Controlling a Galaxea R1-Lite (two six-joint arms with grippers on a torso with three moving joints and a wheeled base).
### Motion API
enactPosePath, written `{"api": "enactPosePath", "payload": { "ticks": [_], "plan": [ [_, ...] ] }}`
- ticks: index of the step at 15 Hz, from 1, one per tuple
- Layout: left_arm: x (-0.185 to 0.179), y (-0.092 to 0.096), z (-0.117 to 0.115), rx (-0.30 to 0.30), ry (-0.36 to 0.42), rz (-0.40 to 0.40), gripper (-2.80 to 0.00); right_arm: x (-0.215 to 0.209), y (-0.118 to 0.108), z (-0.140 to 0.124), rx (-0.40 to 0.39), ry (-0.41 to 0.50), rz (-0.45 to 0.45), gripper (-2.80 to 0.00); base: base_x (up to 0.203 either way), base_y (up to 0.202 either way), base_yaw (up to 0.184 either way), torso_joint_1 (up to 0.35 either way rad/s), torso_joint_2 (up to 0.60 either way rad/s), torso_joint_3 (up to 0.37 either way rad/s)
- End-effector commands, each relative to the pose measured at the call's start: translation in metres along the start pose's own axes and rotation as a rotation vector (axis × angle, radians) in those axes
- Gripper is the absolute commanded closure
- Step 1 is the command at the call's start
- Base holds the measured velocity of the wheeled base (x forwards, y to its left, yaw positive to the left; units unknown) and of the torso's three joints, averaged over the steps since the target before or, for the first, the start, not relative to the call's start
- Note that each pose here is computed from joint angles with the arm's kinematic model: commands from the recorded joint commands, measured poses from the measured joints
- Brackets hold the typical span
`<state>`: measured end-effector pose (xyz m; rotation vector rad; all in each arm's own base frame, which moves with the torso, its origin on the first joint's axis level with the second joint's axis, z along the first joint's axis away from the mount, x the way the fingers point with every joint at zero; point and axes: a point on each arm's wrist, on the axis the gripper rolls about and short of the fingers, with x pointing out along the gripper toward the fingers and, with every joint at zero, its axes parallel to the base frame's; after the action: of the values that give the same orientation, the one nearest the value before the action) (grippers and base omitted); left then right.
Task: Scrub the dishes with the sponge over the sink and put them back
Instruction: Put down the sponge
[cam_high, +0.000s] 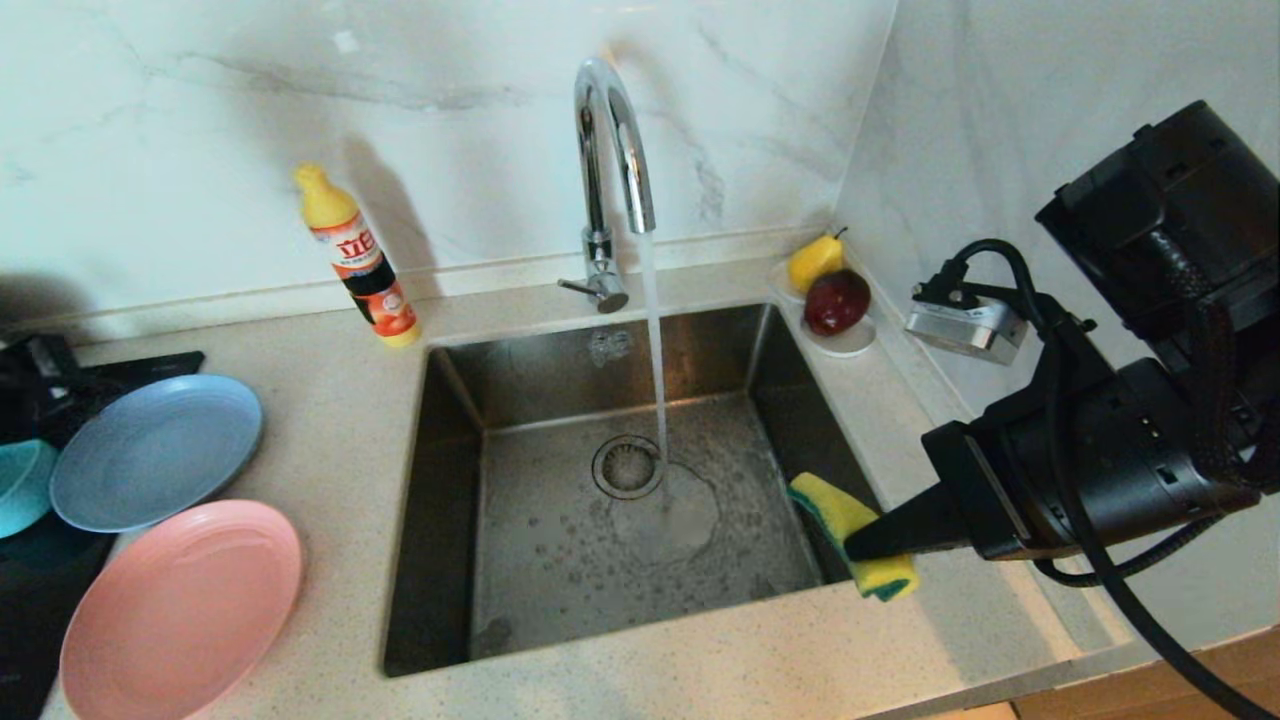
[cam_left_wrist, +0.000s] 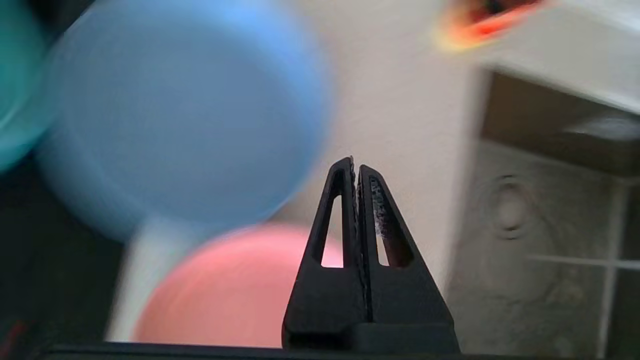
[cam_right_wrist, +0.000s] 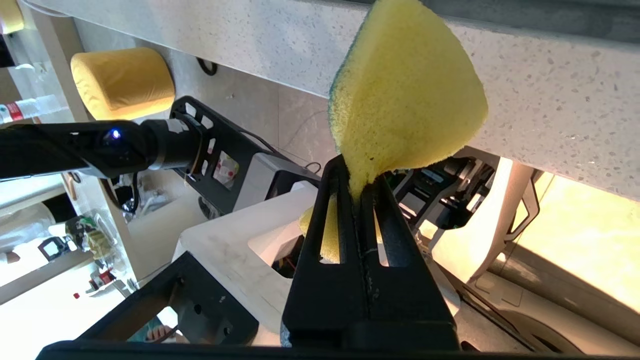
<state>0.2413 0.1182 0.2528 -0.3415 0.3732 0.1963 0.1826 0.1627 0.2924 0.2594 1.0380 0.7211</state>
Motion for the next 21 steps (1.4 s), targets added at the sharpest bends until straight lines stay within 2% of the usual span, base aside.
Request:
{"api": "enactPosePath", "payload": {
  "ticks": [1,3,4,5,7,9,12,15,17,21],
  "plan": [
    [0.027,-0.035,0.007,0.112,-0.035,-0.131,0.00,-0.004,0.000,0.002,0.004,-0.016,0.003,0.00,0.000,0.000,0.000,0.000,0.00,0.000],
    [0.032,-0.064,0.007,0.243,-0.074,-0.232,0.00,-0.004,0.000,0.002,0.002,-0.019,0.005,0.00,0.000,0.000,0.000,0.000,0.00,0.000],
    [0.028,-0.080,0.005,0.285,-0.085,-0.290,0.00,-0.004,0.000,0.002,0.002,-0.019,0.004,0.00,0.000,0.000,0.000,0.000,0.00,0.000],
    [0.021,-0.095,0.004,0.316,-0.099,-0.344,0.00,-0.004,0.000,0.002,0.002,-0.020,0.004,0.00,0.000,0.000,0.000,0.000,0.00,0.000],
    [-0.013,-0.112,0.006,0.349,-0.161,-0.413,0.00,-0.005,0.000,0.003,0.001,-0.026,0.002,0.00,0.000,0.000,0.000,0.000,0.00,0.000],
    [-0.061,-0.117,0.002,0.391,-0.246,-0.456,0.00,-0.004,0.000,0.003,0.001,-0.027,-0.001,0.00,0.000,0.000,0.000,0.000,0.00,0.000],
    [-0.146,-0.105,-0.017,0.447,-0.408,-0.483,0.00,-0.007,0.001,0.003,-0.002,-0.034,0.004,0.00,0.000,0.000,0.000,0.000,0.00,0.000],
    [-0.215,-0.079,-0.067,0.470,-0.522,-0.495,0.00,-0.013,0.001,-0.001,-0.004,-0.039,0.008,0.00,0.000,0.000,0.000,0.000,0.00,0.000],
    [-0.239,-0.059,-0.113,0.475,-0.514,-0.493,0.00,-0.009,0.000,-0.001,0.002,-0.028,0.001,0.00,0.000,0.000,0.000,0.000,0.00,0.000],
    [-0.236,-0.027,-0.197,0.476,-0.437,-0.440,0.00,-0.006,0.000,0.000,0.003,-0.022,0.001,0.00,0.000,0.000,0.000,0.000,0.00,0.000]
  ]
}}
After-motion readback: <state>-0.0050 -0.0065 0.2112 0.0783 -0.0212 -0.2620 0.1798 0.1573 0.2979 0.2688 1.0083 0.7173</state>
